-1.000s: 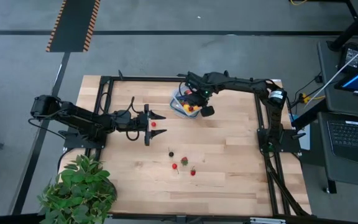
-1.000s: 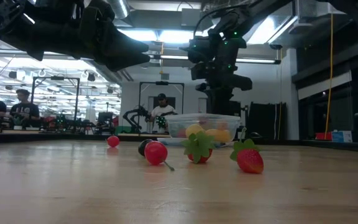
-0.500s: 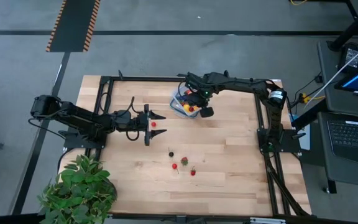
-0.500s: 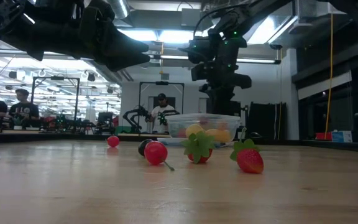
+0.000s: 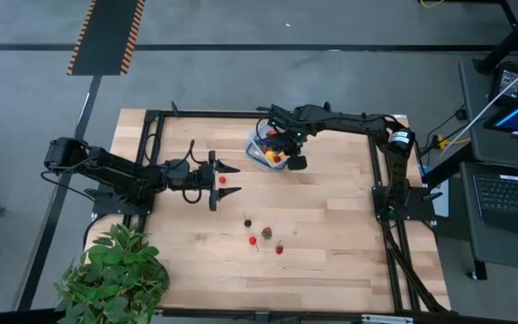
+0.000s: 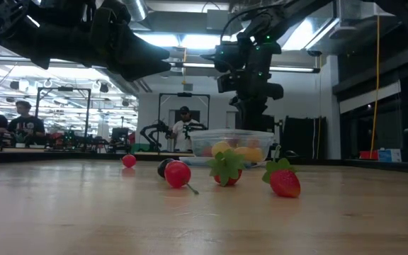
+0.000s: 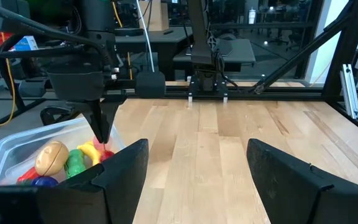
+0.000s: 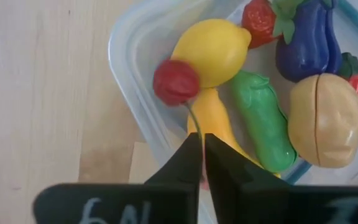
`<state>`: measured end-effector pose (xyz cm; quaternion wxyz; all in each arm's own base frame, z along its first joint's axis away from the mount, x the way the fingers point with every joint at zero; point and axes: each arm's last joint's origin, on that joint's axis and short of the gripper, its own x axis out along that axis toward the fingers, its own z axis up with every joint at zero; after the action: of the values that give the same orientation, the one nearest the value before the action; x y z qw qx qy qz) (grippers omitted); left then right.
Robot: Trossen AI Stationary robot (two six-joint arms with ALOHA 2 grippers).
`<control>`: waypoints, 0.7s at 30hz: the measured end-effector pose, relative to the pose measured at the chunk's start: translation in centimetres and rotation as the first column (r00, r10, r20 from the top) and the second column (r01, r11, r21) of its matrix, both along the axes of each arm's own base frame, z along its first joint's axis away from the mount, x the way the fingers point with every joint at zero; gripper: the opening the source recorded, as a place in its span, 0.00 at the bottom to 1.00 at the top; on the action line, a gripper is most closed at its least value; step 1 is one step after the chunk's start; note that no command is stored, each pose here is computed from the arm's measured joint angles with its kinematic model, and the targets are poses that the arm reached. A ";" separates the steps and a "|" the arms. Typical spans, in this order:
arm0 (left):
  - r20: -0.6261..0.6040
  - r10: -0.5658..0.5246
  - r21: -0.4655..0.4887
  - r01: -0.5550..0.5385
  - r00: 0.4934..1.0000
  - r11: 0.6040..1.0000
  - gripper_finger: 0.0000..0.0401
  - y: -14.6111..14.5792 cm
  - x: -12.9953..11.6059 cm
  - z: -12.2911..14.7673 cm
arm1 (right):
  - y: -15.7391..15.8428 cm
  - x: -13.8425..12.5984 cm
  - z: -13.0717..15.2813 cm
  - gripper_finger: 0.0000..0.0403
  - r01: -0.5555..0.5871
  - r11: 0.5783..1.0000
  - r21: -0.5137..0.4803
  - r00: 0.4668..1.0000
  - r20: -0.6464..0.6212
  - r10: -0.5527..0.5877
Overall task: Pick and placing Produce into tupperware
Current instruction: Put the top right red cherry into the transparent container, then put the top red cherry into the transparent container
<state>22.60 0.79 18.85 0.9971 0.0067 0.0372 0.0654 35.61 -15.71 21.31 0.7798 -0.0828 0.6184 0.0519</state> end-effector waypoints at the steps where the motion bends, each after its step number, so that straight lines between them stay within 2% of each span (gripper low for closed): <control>1: 0.001 0.000 0.000 0.000 1.000 1.000 0.67 0.0 0.0 0.0 | 0.1 0.0 0.0 0.08 -0.001 1.000 0.001 1.000 0.000 0.001; 10: 0.000 0.000 0.002 0.000 1.000 1.000 0.67 0.0 0.0 0.0 | 0.5 0.2 0.0 0.24 -0.032 0.999 -0.006 0.999 -0.002 0.032; 17: 0.000 0.000 0.002 0.000 1.000 1.000 0.67 0.0 0.0 0.0 | 0.5 0.1 0.4 0.25 -0.039 0.999 -0.011 0.999 0.002 0.039; 21: -0.003 -0.002 0.025 0.002 1.000 1.000 0.67 0.0 0.0 0.0 | 0.2 0.7 2.3 0.23 -0.030 0.998 -0.053 0.998 0.047 0.032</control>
<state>22.60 0.79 18.85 0.9970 0.0193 0.0379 0.0650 36.33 -15.54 23.58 0.7909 -0.1139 0.5994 0.0459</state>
